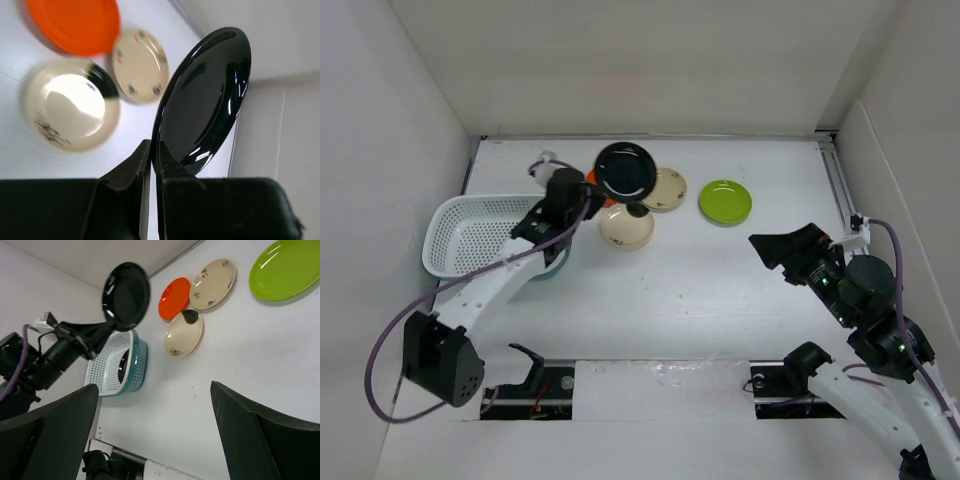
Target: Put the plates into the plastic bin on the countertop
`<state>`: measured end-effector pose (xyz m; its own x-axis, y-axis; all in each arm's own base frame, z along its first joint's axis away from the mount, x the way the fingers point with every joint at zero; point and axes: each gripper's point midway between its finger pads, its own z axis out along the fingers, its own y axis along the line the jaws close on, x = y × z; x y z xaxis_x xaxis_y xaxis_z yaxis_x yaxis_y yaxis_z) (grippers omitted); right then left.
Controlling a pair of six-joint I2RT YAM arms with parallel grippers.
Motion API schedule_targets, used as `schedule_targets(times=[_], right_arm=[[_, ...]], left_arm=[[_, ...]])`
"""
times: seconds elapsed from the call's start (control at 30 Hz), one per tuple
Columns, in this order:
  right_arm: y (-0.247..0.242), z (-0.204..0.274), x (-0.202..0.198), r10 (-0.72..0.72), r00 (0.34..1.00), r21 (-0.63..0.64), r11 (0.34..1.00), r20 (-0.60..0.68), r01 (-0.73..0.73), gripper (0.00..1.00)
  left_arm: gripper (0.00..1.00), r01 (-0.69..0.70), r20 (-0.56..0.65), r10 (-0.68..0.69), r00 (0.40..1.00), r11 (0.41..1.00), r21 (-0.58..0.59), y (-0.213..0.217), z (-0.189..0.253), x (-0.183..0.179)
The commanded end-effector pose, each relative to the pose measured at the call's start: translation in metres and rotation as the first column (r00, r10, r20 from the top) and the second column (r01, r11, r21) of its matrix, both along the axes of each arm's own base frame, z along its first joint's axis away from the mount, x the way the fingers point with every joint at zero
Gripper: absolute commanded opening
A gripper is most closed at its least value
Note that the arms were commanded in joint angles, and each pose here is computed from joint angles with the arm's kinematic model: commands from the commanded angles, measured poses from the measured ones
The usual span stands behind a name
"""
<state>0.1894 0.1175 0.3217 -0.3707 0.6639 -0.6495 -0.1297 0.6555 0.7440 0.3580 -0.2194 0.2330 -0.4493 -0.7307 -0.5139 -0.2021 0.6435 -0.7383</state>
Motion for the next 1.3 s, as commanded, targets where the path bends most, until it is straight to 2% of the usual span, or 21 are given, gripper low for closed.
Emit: schedule_targets(times=[0.0, 0.1, 0.13, 0.27, 0.37, 0.57, 0.7, 0.83, 0.87, 0.9, 0.97, 1.0, 1.1, 1.2, 1.27], right_arm=[[-0.002, 0.023, -0.006, 0.013, 0.998, 0.014, 1.0, 0.06, -0.014, 1.0], [0.004, 0.024, -0.003, 0.036, 0.997, 0.008, 0.999, 0.063, -0.036, 1.0], [0.004, 0.024, -0.003, 0.036, 0.997, 0.008, 0.999, 0.063, -0.036, 1.0], [0.006, 0.024, -0.001, 0.038, 0.997, -0.003, 0.999, 0.066, -0.037, 1.0], [0.006, 0.023, 0.001, 0.037, 0.997, -0.002, 0.999, 0.067, -0.037, 1.0], [0.012, 0.015, 0.003, 0.059, 0.997, -0.017, 0.998, 0.055, -0.058, 1.0], [0.011, 0.014, 0.003, 0.061, 0.996, -0.025, 0.998, 0.058, -0.059, 1.0], [0.009, 0.017, 0.0, 0.062, 0.996, -0.03, 0.998, 0.068, -0.06, 1.0], [0.009, 0.017, 0.0, 0.062, 0.996, -0.03, 0.998, 0.068, -0.06, 1.0], [0.006, 0.017, -0.001, 0.053, 0.996, -0.03, 0.998, 0.07, -0.051, 1.0], [0.006, 0.017, -0.001, 0.053, 0.996, -0.03, 0.998, 0.07, -0.051, 1.0], [0.005, 0.017, -0.001, 0.044, 0.997, -0.031, 0.999, 0.07, -0.042, 1.0], [0.006, 0.015, 0.001, 0.044, 0.997, -0.031, 0.999, 0.07, -0.042, 1.0], [0.015, 0.01, 0.007, 0.068, 0.996, -0.032, 0.997, 0.062, -0.066, 1.0], [0.019, 0.007, 0.01, 0.079, 0.995, -0.025, 0.997, 0.054, -0.077, 1.0]], left_arm=[[0.0, -0.138, -0.033, 0.14, 0.99, 0.989, 0.05, 0.09, -0.007, 0.005], [0.0, -0.208, -0.079, 0.212, 0.974, 0.977, 0.054, 0.14, -0.029, 0.003], [0.0, -0.288, -0.098, 0.293, 0.951, 0.956, 0.065, 0.174, -0.036, 0.003], [0.0, -0.457, -0.181, 0.464, 0.867, 0.886, 0.083, 0.239, -0.079, -0.028], [0.0, -0.521, -0.169, 0.529, 0.832, 0.849, 0.088, 0.26, -0.084, -0.044], [0.0, -0.582, -0.221, 0.604, 0.765, 0.797, 0.161, 0.273, -0.112, -0.066], [0.0, -0.558, -0.265, 0.587, 0.765, 0.81, 0.182, 0.271, -0.134, -0.063], [0.36, -0.544, -0.3, 0.576, 0.761, 0.817, 0.189, 0.269, -0.144, -0.063], [0.57, -0.548, -0.282, 0.577, 0.767, 0.817, 0.181, 0.269, -0.137, -0.061], [0.67, -0.543, -0.279, 0.574, 0.77, 0.819, 0.187, 0.269, -0.133, -0.063], [0.79, -0.543, -0.203, 0.569, 0.797, 0.822, 0.17, 0.27, -0.102, -0.06], [0.98, -0.54, -0.168, 0.564, 0.809, 0.825, 0.168, 0.271, -0.088, -0.059], [1.0, -0.535, -0.006, 0.541, 0.841, 0.833, 0.143, 0.267, -0.024, -0.061], [1.0, -0.497, 0.072, 0.492, 0.868, 0.854, 0.154, 0.26, 0.012, -0.066], [1.0, -0.434, 0.079, 0.427, 0.901, 0.886, 0.16, 0.25, 0.019, -0.065]])
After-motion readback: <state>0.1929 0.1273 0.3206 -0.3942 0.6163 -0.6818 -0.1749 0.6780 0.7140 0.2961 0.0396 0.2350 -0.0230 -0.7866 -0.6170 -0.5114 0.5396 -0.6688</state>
